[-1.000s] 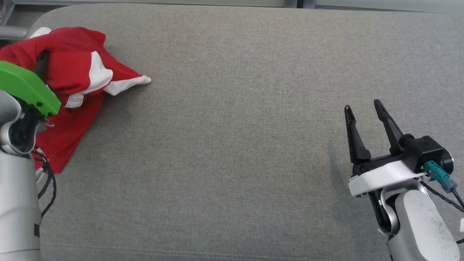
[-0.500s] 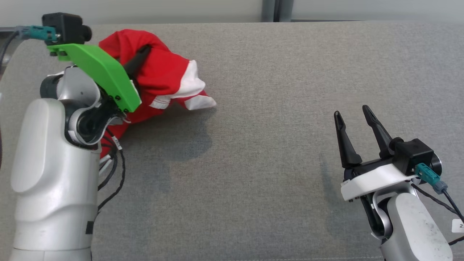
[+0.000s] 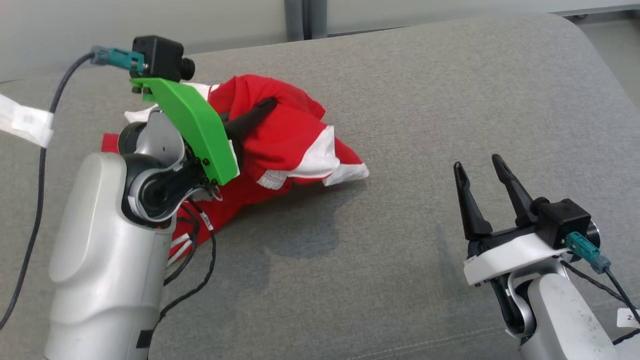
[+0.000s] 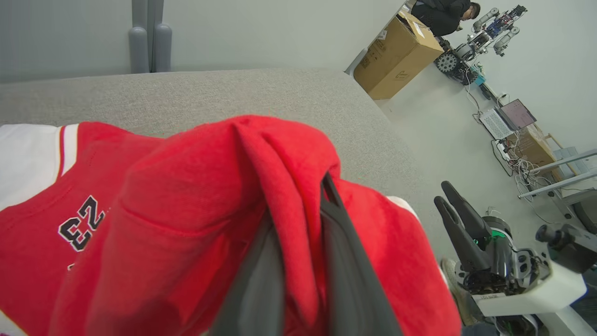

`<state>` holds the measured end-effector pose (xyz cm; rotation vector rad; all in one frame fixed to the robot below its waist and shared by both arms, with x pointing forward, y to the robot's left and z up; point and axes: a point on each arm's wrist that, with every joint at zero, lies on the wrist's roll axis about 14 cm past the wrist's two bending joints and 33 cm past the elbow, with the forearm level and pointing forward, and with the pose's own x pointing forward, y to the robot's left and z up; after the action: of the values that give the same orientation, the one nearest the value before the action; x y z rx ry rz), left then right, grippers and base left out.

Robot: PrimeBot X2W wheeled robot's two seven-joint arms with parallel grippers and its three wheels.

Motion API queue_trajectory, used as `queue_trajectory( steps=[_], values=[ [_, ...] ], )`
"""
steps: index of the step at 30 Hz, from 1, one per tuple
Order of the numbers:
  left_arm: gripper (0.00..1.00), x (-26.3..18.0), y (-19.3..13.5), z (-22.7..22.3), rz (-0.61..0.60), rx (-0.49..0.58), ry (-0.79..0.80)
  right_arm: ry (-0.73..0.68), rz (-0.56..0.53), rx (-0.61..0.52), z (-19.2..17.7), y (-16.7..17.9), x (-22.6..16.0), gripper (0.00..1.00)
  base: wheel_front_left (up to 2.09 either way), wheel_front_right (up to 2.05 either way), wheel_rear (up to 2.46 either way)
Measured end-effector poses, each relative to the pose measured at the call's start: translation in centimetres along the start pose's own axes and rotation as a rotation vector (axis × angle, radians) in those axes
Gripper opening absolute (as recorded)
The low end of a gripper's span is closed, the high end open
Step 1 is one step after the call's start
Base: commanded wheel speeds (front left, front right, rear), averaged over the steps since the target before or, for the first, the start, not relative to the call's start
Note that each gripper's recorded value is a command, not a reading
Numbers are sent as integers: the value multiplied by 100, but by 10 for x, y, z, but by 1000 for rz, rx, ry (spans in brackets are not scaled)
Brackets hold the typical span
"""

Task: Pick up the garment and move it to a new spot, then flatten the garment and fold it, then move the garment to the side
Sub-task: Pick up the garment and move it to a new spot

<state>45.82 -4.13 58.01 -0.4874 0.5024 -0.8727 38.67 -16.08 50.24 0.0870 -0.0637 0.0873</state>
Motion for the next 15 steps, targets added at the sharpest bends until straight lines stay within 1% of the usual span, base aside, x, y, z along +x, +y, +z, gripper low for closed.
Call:
queue_trajectory(
  steps=[4,8,12,15],
  values=[
    [0,11,1,-27,-12,-29,67,-1,-59,13,2,-15,-9,100,0,0,0],
    [0,25,-11,-60,-54,-33,159,12,-119,8,-1,-31,-20,100,0,0,0],
    [0,32,-24,-87,-99,-40,227,24,-131,7,-5,-35,-23,100,0,0,0],
    [0,35,-39,-89,-145,-35,224,23,-125,8,-4,-32,-23,100,0,0,0]
  ],
)
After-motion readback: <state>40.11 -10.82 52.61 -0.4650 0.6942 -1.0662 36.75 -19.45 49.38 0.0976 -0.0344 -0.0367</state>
